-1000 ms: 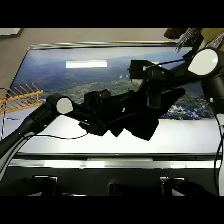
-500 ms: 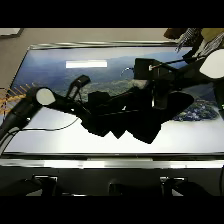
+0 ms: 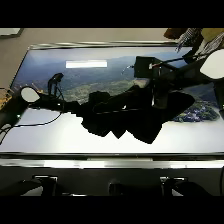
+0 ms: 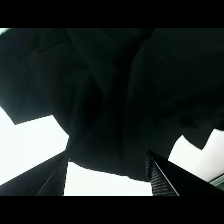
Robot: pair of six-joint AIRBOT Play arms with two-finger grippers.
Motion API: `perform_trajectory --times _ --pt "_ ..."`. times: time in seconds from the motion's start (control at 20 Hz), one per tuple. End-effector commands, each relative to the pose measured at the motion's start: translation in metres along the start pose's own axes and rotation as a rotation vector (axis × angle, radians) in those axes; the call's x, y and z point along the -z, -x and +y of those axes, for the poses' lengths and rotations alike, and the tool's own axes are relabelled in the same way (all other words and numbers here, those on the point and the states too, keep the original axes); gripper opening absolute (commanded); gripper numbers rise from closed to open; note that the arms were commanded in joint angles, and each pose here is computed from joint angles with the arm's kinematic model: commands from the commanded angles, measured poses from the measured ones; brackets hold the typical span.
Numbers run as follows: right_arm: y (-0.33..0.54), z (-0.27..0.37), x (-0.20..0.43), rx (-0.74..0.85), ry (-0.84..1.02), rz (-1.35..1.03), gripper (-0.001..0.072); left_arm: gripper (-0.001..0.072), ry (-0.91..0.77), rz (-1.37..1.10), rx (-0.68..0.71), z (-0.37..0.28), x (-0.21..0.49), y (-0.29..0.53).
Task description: Fold the clothes and pants, and hang the long-sleeved shirts on hangers.
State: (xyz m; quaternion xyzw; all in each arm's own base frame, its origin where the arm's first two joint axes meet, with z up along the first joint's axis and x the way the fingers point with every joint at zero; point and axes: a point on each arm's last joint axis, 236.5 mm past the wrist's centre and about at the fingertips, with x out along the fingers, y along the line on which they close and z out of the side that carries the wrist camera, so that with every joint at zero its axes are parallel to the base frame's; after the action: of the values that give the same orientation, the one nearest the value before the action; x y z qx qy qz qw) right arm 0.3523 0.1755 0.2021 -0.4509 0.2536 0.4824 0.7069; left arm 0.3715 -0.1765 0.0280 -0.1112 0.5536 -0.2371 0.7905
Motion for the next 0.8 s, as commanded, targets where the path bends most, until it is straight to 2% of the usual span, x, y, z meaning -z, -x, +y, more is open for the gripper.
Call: perform_trajectory --times 0.0,0.4,0.45,0.5,0.55,0.6,0.65,0.75 --pt "0.000 -0.003 0.002 0.012 -0.026 0.008 0.0022 0.0557 0.107 -0.001 0.065 -0.007 0.000 -0.038" --pt "-0.002 -0.003 0.004 0.009 -0.049 0.017 0.0022 0.0551 0.172 0.024 0.102 -0.022 0.006 -0.106" --pt "-0.002 -0.003 0.004 0.010 -0.064 0.017 0.0022 0.0510 0.172 0.025 0.099 -0.022 0.007 -0.109" --pt "-0.002 -0.003 0.005 0.009 -0.075 0.018 0.0022 0.0402 0.171 0.019 0.097 -0.022 0.006 -0.111" --pt "-0.002 -0.003 0.005 0.009 -0.088 0.018 0.0022 0.0276 0.171 0.014 0.097 -0.022 0.005 -0.111" --pt "-0.002 -0.003 0.005 0.009 -0.099 0.018 0.0022 0.0069 0.175 0.012 0.101 -0.023 0.004 -0.111" --pt "-0.002 -0.003 0.005 0.009 -0.106 0.018 0.0022 0.0020 0.171 0.008 0.105 -0.024 0.002 -0.109" --pt "-0.002 0.000 0.006 -0.002 -0.137 0.023 0.0022 0.0018 0.158 -0.039 0.114 -0.027 -0.018 -0.095"
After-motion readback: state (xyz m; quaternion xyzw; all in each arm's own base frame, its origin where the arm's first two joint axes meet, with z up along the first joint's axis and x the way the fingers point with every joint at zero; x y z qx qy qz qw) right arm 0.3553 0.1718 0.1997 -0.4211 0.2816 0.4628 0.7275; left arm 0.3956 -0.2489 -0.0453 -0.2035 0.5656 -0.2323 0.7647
